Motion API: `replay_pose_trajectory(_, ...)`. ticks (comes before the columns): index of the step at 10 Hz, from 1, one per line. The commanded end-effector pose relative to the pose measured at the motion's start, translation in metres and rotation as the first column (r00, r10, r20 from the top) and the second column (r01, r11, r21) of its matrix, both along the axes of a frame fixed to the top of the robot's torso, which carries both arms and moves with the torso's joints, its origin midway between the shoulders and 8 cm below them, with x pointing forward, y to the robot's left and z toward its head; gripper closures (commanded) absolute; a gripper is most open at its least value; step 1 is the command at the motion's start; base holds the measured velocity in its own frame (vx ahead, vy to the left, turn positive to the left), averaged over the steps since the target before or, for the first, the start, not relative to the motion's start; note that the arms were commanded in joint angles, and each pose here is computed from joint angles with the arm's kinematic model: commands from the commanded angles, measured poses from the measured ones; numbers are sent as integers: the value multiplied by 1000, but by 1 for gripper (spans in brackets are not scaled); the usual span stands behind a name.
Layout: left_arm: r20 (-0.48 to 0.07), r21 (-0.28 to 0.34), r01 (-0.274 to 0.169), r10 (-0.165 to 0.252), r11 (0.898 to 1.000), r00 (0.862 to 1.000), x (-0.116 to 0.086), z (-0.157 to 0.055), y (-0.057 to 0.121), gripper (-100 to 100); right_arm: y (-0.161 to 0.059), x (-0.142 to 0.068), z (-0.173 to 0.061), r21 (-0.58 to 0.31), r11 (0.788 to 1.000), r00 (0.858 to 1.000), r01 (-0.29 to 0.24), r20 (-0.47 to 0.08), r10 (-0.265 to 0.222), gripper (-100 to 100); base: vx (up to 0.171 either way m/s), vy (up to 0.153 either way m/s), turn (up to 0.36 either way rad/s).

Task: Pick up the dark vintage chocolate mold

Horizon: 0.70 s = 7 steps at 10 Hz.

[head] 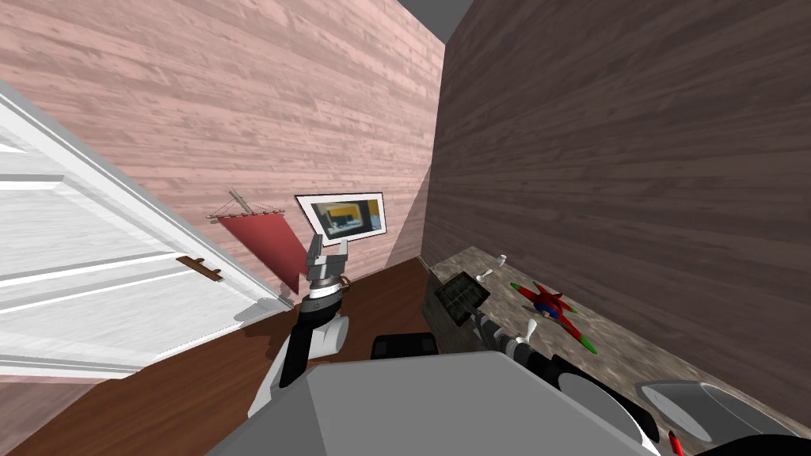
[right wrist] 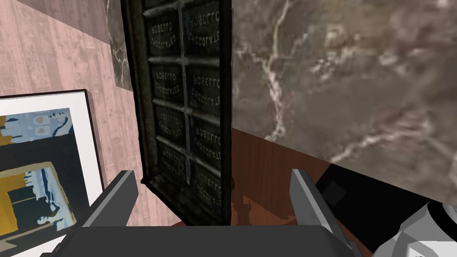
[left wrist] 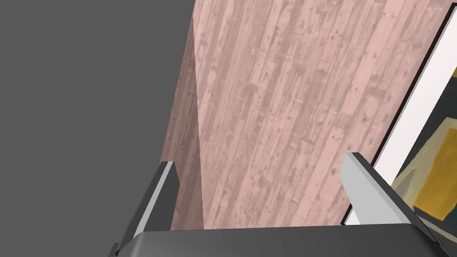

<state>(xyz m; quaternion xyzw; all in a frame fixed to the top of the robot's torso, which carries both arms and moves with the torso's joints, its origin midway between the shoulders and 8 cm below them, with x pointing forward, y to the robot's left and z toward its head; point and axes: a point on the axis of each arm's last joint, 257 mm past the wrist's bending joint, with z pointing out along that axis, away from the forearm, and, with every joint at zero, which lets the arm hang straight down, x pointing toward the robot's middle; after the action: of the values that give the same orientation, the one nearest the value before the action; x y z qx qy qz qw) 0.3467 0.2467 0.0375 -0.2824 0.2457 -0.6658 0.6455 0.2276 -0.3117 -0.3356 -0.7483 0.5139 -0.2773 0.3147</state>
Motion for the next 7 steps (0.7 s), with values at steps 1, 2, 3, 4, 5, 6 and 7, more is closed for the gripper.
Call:
replay_pose_trajectory(1,0,0,0,0,1000,1000,0,0,0,0,0,0,0,0,1000,1000,0,0,0,0,6,-5,0)
replay_pose_trajectory(2,0,0,0,0,1000,1000,0,0,0,0,7,-6,-3,-1,1000,1000,-20,1,20,-100,67,-17,-128)
replay_pose_trajectory(3,0,0,0,0,1000,1000,0,0,0,0,11,-10,-4,-1,1000,1000,-30,1,30,-100,111,-12,-135)
replay_pose_trajectory(4,0,0,0,0,1000,1000,0,0,0,0,15,-13,-5,-1,999,999,-39,2,39,-100,84,13,-113)
replay_pose_trajectory(5,0,0,0,0,1000,1000,0,0,0,0,18,-16,-7,-1,999,999,-49,3,49,-100,29,35,-102)
replay_pose_trajectory(6,0,0,0,0,1000,1000,0,0,0,0,22,-19,-8,-1,998,998,-59,3,59,-100,27,29,-90)
replay_pose_trajectory(7,0,0,0,0,1000,1000,0,0,0,0,30,-26,-10,-2,997,997,-78,5,78,-100,48,51,-160)
